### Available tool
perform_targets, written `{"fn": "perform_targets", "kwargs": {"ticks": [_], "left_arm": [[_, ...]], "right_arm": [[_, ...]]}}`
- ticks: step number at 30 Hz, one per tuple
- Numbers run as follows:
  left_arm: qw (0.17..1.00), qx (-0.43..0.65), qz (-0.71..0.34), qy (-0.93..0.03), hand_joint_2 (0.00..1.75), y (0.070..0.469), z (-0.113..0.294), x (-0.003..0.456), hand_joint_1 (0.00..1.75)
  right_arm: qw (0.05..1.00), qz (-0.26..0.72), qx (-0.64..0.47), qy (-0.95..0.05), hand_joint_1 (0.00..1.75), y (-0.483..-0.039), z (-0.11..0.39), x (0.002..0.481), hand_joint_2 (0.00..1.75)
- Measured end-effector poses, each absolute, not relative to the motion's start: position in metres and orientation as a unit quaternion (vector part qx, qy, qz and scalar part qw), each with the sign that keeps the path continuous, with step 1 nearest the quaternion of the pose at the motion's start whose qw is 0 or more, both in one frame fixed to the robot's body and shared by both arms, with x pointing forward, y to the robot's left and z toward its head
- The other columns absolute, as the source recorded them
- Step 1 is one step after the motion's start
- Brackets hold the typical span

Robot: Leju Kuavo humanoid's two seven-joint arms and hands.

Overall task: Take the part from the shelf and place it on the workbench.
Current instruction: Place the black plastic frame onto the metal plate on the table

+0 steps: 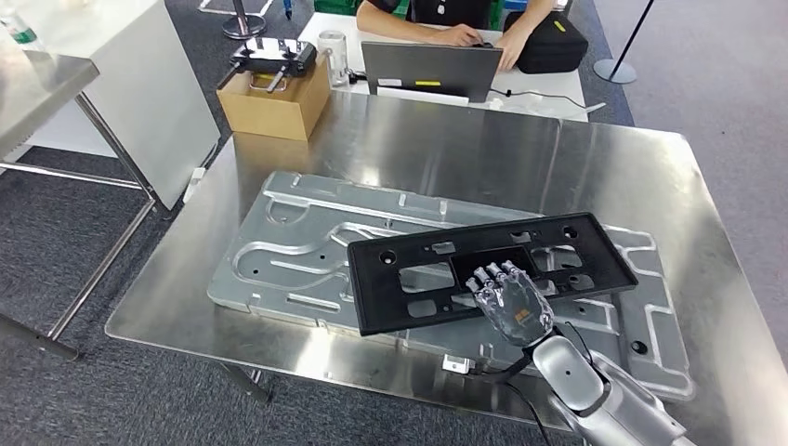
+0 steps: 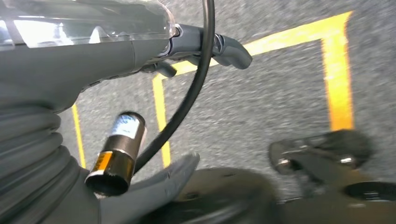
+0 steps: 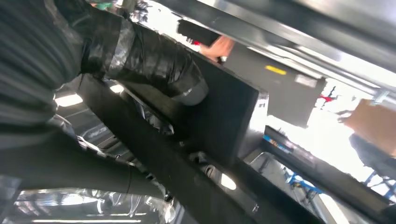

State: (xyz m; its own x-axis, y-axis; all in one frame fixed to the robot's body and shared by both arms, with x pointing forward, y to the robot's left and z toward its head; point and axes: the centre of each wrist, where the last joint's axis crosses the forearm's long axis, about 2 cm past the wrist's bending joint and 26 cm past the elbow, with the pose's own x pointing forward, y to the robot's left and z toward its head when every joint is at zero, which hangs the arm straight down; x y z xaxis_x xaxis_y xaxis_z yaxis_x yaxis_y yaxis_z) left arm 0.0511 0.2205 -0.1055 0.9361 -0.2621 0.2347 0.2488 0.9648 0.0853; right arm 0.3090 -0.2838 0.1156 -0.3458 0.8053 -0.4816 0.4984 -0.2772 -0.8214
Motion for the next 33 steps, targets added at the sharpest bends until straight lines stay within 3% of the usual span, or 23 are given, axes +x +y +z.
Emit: {"fn": "perform_targets", "kwargs": {"ticks": [5, 9, 15, 19, 33], "left_arm": [[0.979, 0.028, -0.146, -0.142, 1.75, 0.22, -0.104, 0.058, 0.0], [0.978, 0.028, -0.15, -0.14, 1.75, 0.221, -0.105, 0.052, 0.0], [0.975, 0.027, -0.163, -0.146, 1.75, 0.219, -0.105, 0.054, 0.0], [0.975, 0.027, -0.165, -0.149, 0.0, 0.219, -0.105, 0.054, 0.0], [0.975, 0.022, -0.165, -0.146, 0.0, 0.218, -0.105, 0.056, 0.0]], "right_arm": [[0.131, 0.582, -0.546, -0.588, 1.75, -0.283, 0.111, 0.306, 1.75], [0.133, 0.587, -0.538, -0.59, 0.0, -0.283, 0.107, 0.301, 0.0], [0.138, 0.579, -0.542, -0.594, 0.0, -0.284, 0.109, 0.303, 0.0], [0.142, 0.572, -0.546, -0.595, 0.0, -0.285, 0.111, 0.306, 0.0], [0.149, 0.567, -0.548, -0.597, 0.0, -0.286, 0.113, 0.308, 0.0]]}}
